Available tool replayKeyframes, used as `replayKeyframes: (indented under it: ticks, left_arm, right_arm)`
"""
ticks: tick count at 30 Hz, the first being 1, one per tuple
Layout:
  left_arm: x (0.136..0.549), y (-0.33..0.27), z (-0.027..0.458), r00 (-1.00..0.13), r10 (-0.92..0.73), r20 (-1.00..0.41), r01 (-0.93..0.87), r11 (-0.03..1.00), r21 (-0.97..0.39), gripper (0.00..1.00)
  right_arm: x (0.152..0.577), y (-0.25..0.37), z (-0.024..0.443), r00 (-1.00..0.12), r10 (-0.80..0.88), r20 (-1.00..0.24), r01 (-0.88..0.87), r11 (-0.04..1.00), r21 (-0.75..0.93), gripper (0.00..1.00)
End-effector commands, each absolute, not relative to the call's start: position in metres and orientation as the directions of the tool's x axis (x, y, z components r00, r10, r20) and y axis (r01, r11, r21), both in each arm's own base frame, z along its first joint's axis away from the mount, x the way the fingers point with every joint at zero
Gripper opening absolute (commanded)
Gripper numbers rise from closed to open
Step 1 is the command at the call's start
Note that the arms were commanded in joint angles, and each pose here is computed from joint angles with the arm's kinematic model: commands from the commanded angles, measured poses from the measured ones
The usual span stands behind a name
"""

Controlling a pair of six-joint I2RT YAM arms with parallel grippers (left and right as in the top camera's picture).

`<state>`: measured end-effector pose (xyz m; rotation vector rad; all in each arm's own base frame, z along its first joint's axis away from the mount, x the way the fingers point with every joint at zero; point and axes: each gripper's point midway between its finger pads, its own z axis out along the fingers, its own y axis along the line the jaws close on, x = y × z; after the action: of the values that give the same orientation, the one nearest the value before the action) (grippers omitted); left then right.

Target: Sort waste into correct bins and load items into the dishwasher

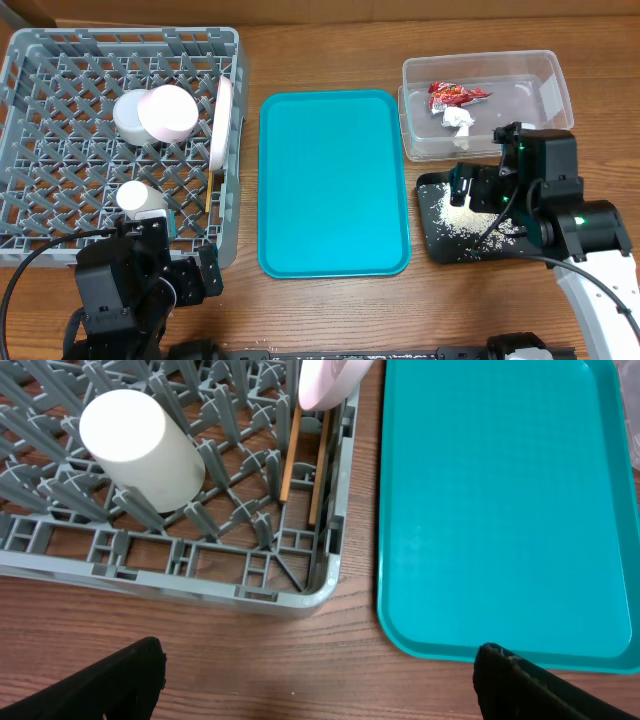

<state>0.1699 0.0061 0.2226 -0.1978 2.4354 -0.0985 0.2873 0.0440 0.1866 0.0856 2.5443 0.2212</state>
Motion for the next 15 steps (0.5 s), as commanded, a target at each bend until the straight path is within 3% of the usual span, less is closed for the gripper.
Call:
replayKeyframes:
  ticks: [1,3,9,15]
  left_arm:
    - [0.169,0.003,0.222,-0.758,-0.144,-0.636,-0.088,0.989,-0.119,1.00]
    - [0.169,0.003,0.222,-0.758,-0.144,-0.636,-0.088,0.989,-0.119,1.00]
    - [0.169,0.003,0.222,-0.758,-0.144,-0.636,-0.088,0.989,-0.119,1.00]
    - [0.169,0.003,0.222,-0.758,-0.144,-0.636,-0.088,0.989,-0.119,1.00]
  right_arm:
    - [0.285,0.035,0.198,-0.787,0.116,-0.606,0.031,0.988,0.148,1.00]
    - [0.281,0.036,0.204,-0.748,0.120,-0.652,0.019,0.987,0.160,1.00]
    - [0.279,0.036,0.230,-0.394,0.156,-0.906,-0.066,0.978,0.197,1.00]
    - [0.264,0.034,0.230,-0.080,0.189,-0.979,-0.131,0.971,0.198,1.00]
